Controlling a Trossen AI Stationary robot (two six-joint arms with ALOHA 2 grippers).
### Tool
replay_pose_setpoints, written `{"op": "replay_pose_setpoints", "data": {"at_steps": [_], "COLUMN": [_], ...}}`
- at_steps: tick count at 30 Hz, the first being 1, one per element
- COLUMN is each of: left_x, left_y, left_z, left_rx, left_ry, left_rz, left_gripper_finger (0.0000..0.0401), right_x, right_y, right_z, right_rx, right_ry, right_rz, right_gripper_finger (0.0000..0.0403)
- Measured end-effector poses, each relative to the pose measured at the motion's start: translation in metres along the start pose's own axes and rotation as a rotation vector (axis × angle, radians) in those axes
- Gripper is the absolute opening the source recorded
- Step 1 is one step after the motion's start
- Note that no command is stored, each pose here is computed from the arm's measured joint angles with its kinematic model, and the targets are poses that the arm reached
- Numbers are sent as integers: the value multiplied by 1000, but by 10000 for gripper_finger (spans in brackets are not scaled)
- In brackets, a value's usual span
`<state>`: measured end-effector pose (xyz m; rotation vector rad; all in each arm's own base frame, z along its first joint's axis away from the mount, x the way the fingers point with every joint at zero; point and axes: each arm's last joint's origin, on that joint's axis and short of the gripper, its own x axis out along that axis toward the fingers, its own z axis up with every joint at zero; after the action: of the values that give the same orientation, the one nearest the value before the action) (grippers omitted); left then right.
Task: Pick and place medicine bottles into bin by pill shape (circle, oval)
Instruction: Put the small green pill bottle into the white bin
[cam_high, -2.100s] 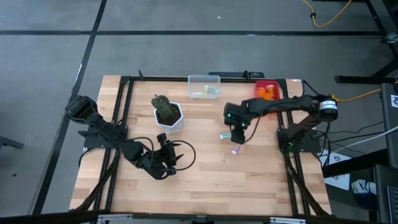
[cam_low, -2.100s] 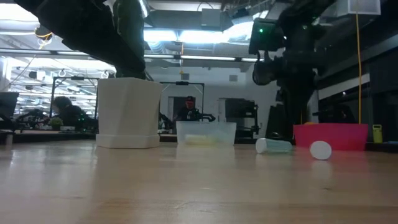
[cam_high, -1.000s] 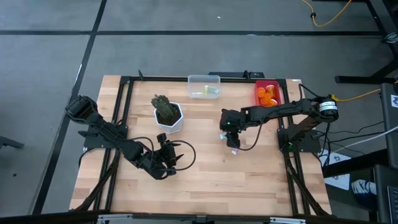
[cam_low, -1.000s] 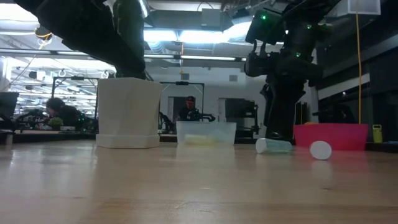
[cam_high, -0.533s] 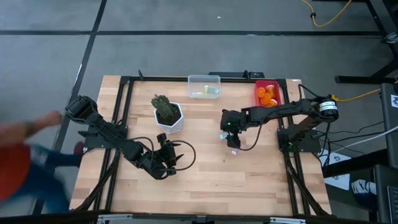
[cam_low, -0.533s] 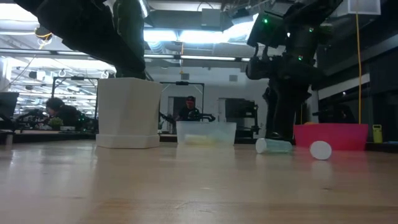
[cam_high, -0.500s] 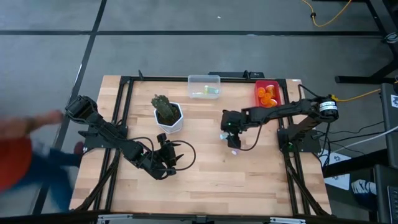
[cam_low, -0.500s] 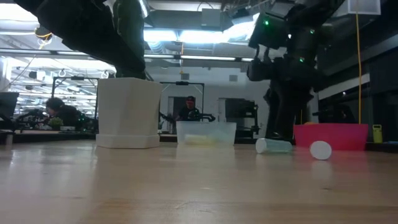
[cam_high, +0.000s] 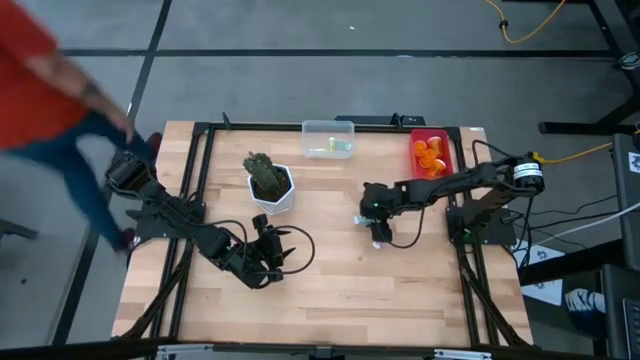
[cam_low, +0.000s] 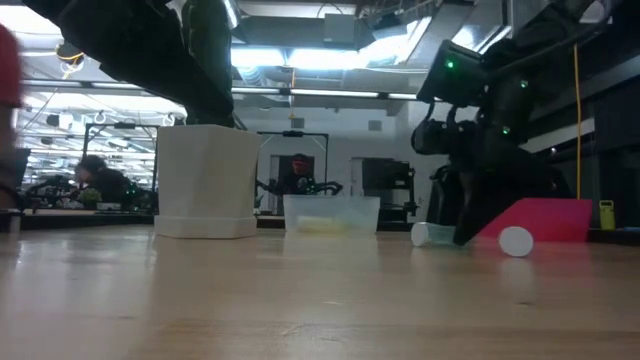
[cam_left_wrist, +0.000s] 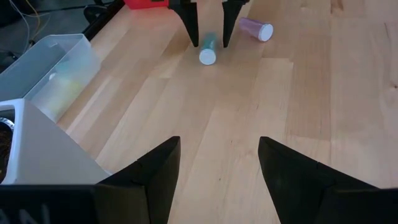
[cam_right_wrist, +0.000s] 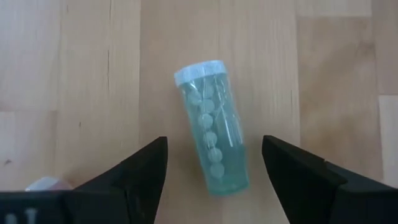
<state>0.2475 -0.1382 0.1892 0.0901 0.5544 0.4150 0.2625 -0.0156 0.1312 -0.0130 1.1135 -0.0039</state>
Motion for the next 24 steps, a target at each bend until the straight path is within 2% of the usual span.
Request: {"op": "replay_pose_setpoints", "data": {"at_steps": [5, 10, 15, 21, 24], "left_x": [0, 0, 0, 0, 0], "left_y": [0, 0, 0, 0, 0], "left_z": [0, 0, 0, 0, 0], "left_rx": [-2, -2, -2, -2, -2], "left_ry": [0, 0, 0, 0, 0], "left_rz": [0, 0, 0, 0, 0], "left_gripper_finger": [211, 211, 211, 211, 211], "right_x": [3, 4, 3, 0, -1], "right_y": [0, -1, -2, -8, -12], "right_z": [-4, -4, 4, 17, 18], "right_rx": [0, 0, 0, -5, 6], "right_ry": [-23, -38, -104, -241, -254], "right_rz": [-10, -46, -53, -171, -168], "right_gripper_finger": [258, 226, 173, 90, 51]}}
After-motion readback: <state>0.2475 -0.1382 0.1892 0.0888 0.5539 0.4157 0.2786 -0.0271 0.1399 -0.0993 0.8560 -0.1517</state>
